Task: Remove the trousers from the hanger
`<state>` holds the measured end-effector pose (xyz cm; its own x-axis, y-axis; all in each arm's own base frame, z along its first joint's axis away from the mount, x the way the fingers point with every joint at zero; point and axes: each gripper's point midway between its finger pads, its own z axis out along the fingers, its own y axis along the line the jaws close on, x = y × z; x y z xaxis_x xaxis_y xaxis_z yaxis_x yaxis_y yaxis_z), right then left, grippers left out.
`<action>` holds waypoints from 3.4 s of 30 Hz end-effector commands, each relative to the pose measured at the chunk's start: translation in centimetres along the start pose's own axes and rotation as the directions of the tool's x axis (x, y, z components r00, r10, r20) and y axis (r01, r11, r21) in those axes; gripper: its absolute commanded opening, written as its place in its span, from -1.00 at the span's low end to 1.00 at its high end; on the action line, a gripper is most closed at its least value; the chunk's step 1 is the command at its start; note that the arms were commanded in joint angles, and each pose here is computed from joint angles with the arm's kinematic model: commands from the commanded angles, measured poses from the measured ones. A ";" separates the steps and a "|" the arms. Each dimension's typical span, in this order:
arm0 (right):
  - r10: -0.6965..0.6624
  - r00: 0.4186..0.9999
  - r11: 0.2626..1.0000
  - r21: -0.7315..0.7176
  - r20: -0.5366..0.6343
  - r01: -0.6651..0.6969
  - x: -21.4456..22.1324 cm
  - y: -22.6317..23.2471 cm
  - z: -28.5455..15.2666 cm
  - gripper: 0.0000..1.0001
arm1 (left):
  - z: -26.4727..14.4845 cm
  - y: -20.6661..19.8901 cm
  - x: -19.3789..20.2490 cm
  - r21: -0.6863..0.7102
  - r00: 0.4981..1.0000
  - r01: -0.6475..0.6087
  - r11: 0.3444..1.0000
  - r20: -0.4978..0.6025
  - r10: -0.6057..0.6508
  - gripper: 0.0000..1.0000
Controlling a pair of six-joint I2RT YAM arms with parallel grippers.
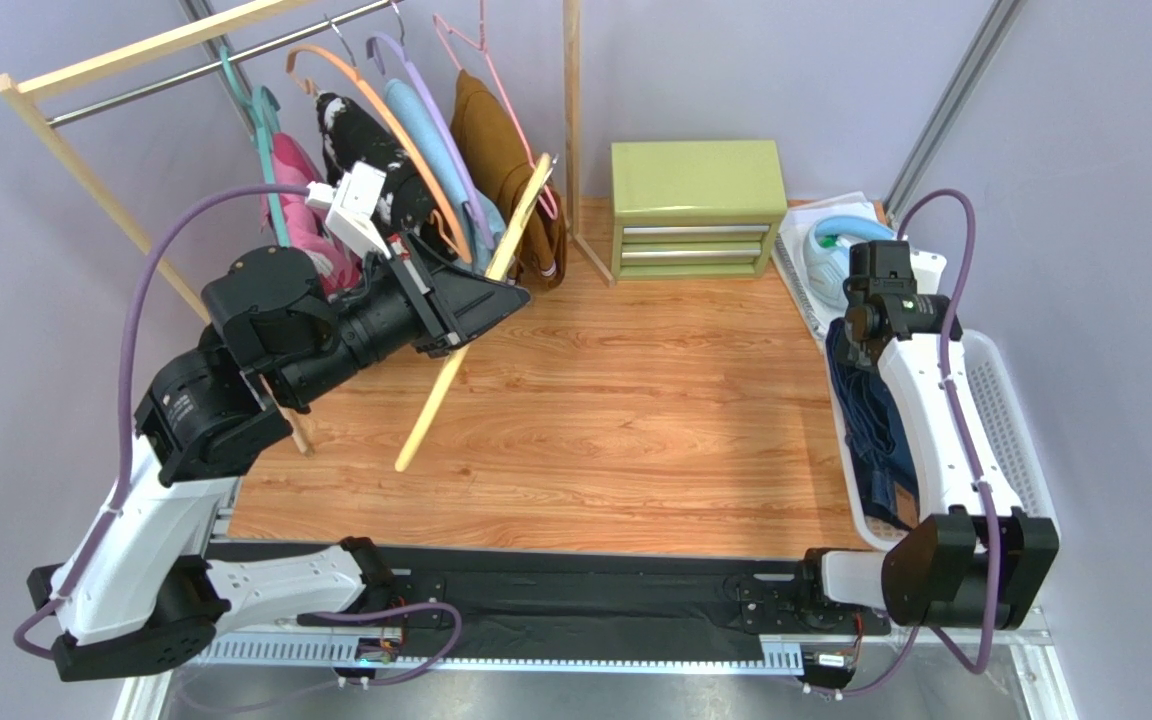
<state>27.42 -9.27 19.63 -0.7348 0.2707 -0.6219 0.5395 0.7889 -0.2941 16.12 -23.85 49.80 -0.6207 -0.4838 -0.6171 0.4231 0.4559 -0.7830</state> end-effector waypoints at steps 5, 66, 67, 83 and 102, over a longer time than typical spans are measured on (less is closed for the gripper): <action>-0.008 0.997 0.985 -0.174 0.080 0.021 -0.8 0.6 -9.9 0.51 | -5.4 -5.7 -4.5 0.200 0.983 -0.123 0.972 0.157 0.091 -1.00; -0.354 0.866 0.569 -0.653 0.354 0.500 4.3 15.3 -21.2 0.60 | -8.9 11.6 -12.7 -0.244 0.653 0.318 0.916 0.757 -0.025 -1.00; -0.359 0.862 0.566 -0.651 0.358 0.507 4.3 15.3 -21.1 0.60 | -8.9 12.3 -13.4 -0.245 0.633 0.329 0.912 0.774 -0.021 -1.00; -0.356 0.839 0.523 -0.656 0.412 0.544 3.7 15.6 -21.4 0.65 | -9.0 13.2 -18.9 -0.144 0.626 0.340 0.929 0.772 -0.109 -1.00; -0.287 0.834 0.569 -0.617 0.470 0.544 1.8 13.2 -21.8 0.71 | -11.6 14.3 -20.3 -0.403 0.683 0.171 0.899 0.706 0.187 -1.00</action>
<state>23.71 14.11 28.98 -0.6260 -0.2716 -0.7310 -0.3565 0.9334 -0.0415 28.18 0.77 49.89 0.0708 -0.8298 -0.5535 -0.0442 0.5517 -0.8328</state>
